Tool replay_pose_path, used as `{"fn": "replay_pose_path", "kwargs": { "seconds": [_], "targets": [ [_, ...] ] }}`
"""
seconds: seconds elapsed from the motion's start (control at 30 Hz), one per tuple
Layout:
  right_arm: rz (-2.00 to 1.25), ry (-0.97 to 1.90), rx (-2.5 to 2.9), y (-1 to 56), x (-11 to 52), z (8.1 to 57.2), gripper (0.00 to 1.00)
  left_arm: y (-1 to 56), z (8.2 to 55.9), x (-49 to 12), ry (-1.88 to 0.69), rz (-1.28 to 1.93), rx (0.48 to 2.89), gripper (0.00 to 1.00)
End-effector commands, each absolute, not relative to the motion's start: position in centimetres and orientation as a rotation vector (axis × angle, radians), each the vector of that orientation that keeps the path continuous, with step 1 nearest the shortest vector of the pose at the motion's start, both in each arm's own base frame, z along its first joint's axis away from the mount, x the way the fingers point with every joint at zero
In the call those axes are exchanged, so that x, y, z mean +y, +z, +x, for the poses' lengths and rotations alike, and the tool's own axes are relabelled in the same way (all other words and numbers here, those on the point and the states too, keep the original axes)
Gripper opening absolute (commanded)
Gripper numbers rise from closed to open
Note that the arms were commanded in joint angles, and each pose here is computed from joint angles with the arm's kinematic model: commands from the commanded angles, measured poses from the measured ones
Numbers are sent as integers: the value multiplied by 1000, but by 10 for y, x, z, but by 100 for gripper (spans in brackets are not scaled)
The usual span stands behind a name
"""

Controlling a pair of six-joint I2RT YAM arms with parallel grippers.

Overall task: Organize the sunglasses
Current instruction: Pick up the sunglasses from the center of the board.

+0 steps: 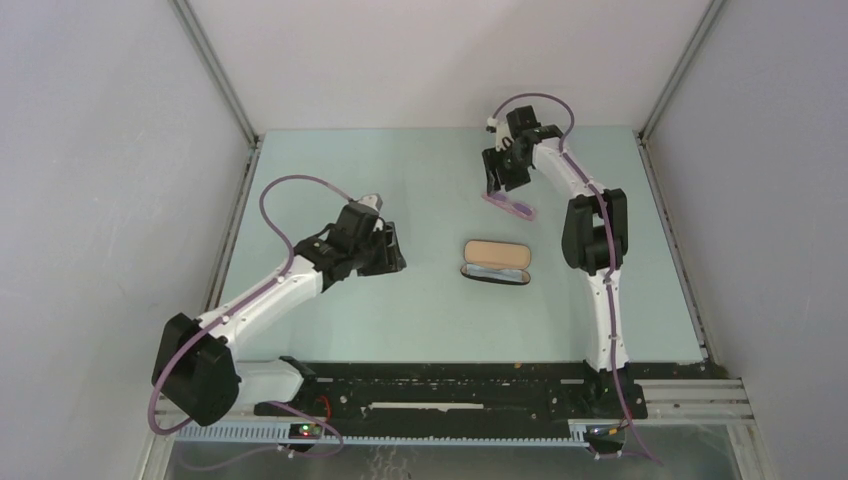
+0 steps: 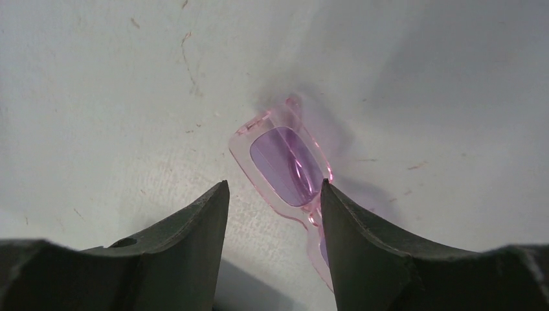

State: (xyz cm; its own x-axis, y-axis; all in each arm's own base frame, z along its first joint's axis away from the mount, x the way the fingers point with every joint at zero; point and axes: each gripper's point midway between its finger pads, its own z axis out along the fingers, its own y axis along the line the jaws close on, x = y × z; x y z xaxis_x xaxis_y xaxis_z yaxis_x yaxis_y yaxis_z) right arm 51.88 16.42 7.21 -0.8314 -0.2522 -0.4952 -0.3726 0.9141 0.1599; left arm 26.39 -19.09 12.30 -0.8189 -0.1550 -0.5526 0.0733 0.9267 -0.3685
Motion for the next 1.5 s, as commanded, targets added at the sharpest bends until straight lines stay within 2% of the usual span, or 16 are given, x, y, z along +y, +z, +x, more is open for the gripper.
{"fn": "replay_pose_path", "kwargs": {
  "seconds": [0.0,0.27,1.13,1.33,1.47],
  "targets": [
    [-567,448,2572,77,170,515,63,122,261,-195,-534,-30,2489,59],
    [-566,355,2601,57,158,516,63,120,260,-194,-523,-32,2497,59],
    [-505,248,2526,70,150,511,65,119,257,-196,-517,-19,2498,59],
    [-516,272,2538,65,156,508,57,118,254,-198,-524,-12,2500,59],
    [-519,251,2547,59,158,509,56,118,251,-197,-526,-13,2499,59]
  ]
}}
